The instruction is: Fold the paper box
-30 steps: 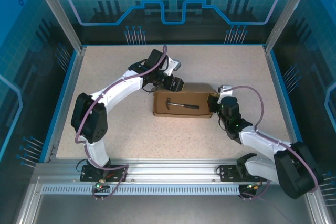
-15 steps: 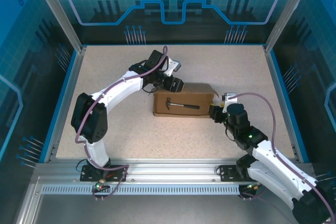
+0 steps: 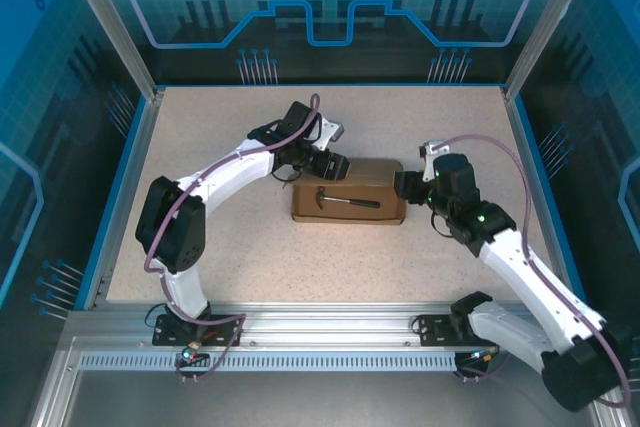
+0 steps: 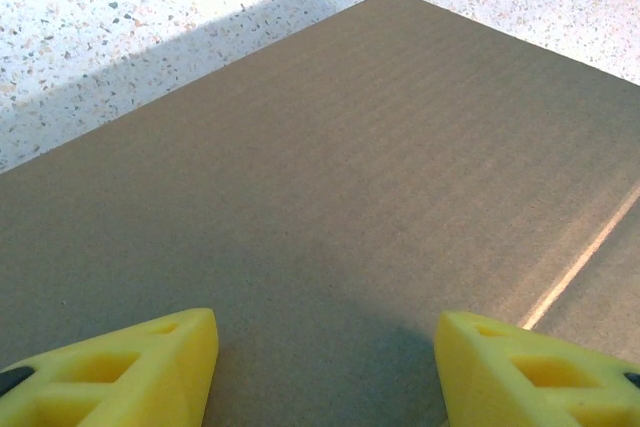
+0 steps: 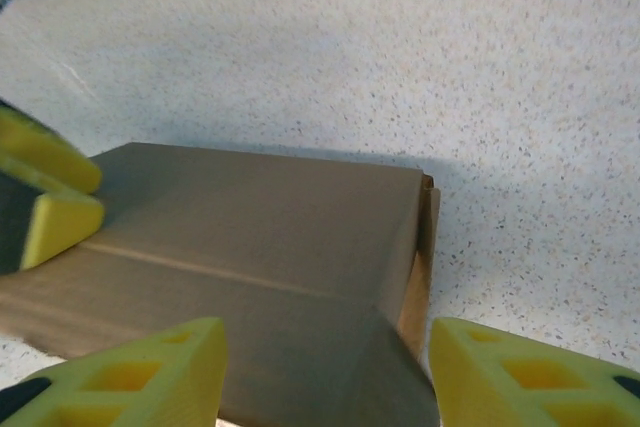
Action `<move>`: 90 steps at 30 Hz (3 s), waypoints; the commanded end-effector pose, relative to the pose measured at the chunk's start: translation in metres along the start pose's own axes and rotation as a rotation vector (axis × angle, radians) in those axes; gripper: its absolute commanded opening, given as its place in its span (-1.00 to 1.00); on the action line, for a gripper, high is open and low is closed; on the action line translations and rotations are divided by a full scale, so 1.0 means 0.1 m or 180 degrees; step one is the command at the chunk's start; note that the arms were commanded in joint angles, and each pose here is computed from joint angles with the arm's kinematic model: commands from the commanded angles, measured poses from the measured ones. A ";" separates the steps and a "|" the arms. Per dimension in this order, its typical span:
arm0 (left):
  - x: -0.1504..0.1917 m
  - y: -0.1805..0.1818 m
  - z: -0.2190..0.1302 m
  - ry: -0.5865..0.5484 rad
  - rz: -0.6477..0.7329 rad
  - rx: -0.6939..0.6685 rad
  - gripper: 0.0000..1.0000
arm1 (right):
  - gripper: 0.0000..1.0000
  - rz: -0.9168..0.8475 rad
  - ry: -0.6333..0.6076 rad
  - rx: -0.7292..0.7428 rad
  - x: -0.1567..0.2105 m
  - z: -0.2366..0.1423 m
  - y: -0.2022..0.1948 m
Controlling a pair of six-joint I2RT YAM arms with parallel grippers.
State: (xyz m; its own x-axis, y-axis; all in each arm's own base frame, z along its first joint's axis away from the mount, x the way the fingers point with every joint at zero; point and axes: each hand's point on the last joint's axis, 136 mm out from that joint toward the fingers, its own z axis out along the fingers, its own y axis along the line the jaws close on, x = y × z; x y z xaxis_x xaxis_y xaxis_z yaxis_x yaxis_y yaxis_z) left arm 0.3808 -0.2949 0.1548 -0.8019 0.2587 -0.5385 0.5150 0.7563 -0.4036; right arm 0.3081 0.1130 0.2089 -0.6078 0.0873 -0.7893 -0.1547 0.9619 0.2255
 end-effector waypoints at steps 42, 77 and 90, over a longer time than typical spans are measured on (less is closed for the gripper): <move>0.27 0.03 0.13 -0.0066 -0.0160 -0.0050 0.19 | -0.11 0.0434 0.1067 -0.0150 0.67 0.81 -0.39; 0.27 0.05 0.18 -0.0135 -0.0035 -0.0231 0.29 | 0.01 0.0435 0.1138 -0.0051 0.71 0.85 -0.44; -0.29 0.48 0.17 -0.0205 0.0092 -0.0426 0.46 | 0.18 0.0093 0.1151 -0.0232 0.65 0.39 -0.09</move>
State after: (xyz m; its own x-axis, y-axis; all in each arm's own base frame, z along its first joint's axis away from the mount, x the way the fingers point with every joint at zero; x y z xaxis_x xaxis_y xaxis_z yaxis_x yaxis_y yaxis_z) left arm 0.4260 -0.2812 0.1568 -0.7531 0.1819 -0.6322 0.4754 0.8148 -0.3318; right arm 0.3132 0.1096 0.1225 -0.8396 0.0670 -0.5391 -0.1283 0.9398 0.3166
